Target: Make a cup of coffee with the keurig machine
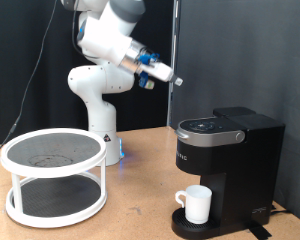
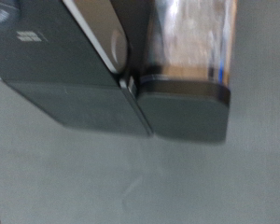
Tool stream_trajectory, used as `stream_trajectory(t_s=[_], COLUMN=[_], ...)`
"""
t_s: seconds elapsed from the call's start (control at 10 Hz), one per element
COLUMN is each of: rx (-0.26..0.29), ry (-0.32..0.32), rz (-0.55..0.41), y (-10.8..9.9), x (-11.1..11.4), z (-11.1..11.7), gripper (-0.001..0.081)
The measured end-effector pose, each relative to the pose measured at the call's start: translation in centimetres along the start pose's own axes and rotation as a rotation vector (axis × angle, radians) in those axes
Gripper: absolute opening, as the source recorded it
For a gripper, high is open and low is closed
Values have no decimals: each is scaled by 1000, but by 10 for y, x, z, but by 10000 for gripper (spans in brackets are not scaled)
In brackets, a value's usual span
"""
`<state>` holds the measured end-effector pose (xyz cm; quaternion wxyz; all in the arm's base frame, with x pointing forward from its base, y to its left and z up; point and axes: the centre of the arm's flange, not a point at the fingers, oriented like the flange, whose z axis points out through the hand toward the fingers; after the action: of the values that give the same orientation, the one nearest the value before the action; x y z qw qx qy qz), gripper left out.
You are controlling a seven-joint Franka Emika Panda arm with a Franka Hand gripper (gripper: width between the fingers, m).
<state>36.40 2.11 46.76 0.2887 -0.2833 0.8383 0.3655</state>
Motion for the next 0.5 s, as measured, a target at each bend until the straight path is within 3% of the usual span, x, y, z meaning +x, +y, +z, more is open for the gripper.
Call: stream_trajectory(t_s=[0.3, 0.4, 0.5], rx=[254, 291, 296], ry=[263, 359, 433], rz=[-160, -199, -201], y=[17, 21, 11], x=[-43, -55, -63], z=[-1, 4, 9], gripper=[734, 734, 734])
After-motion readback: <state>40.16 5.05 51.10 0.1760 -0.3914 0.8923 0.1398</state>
